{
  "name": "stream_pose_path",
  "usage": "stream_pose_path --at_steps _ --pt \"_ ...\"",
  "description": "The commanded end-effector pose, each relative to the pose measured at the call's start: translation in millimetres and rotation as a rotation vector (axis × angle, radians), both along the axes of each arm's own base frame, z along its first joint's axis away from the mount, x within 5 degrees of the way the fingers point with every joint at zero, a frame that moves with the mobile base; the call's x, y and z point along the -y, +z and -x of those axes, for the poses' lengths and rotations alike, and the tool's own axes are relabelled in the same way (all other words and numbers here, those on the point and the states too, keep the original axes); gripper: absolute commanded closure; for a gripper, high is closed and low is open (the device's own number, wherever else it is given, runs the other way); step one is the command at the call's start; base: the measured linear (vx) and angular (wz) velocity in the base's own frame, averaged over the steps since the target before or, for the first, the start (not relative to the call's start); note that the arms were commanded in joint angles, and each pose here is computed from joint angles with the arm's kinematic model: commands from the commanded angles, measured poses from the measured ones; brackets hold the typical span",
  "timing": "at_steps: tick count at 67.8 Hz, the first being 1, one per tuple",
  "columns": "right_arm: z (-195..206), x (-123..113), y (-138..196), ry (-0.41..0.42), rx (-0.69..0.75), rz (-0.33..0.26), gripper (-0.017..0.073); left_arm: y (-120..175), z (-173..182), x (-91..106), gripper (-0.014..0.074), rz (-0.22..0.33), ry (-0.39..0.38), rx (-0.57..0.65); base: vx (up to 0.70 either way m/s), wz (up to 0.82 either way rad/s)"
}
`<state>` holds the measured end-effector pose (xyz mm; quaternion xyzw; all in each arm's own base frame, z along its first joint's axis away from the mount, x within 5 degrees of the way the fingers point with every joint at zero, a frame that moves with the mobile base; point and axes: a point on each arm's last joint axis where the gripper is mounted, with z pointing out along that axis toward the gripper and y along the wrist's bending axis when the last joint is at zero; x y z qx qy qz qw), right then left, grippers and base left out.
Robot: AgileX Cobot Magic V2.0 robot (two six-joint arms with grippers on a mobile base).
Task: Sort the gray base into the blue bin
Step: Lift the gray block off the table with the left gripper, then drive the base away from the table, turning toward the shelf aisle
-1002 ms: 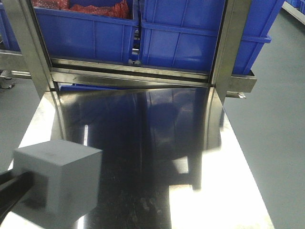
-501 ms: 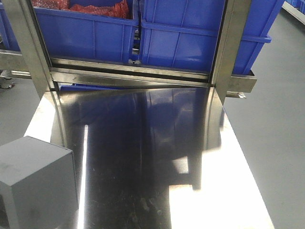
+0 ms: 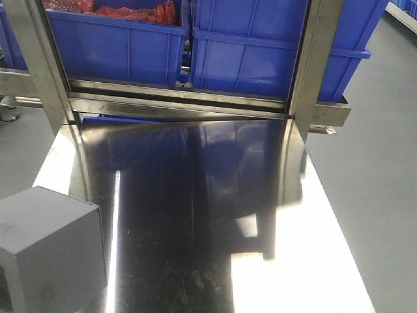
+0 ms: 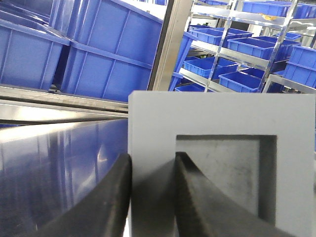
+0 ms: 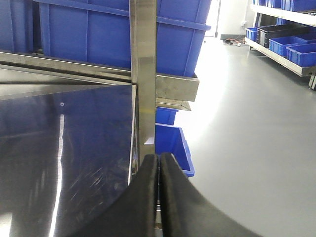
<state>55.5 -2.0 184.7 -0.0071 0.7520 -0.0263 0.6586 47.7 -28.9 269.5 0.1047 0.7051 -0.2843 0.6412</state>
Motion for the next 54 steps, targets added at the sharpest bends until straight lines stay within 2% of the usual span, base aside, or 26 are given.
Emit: stream_pose_path --at_steps 1,29,54 --pt "-0.4 0.0 6.3 -0.001 0.084 0.018 0.0564 19.2 2.3 0.5 0.0601 0.080 -0.021 0.102 0.00 0.00" --pt "-0.4 0.0 6.3 -0.001 0.084 0.018 0.0564 19.2 2.3 0.5 0.0601 0.080 -0.021 0.102 -0.01 -0.08" --pt "-0.4 0.0 6.2 -0.001 0.083 0.017 0.0564 19.2 2.3 0.5 0.0601 0.080 -0.021 0.102 -0.05 -0.61"
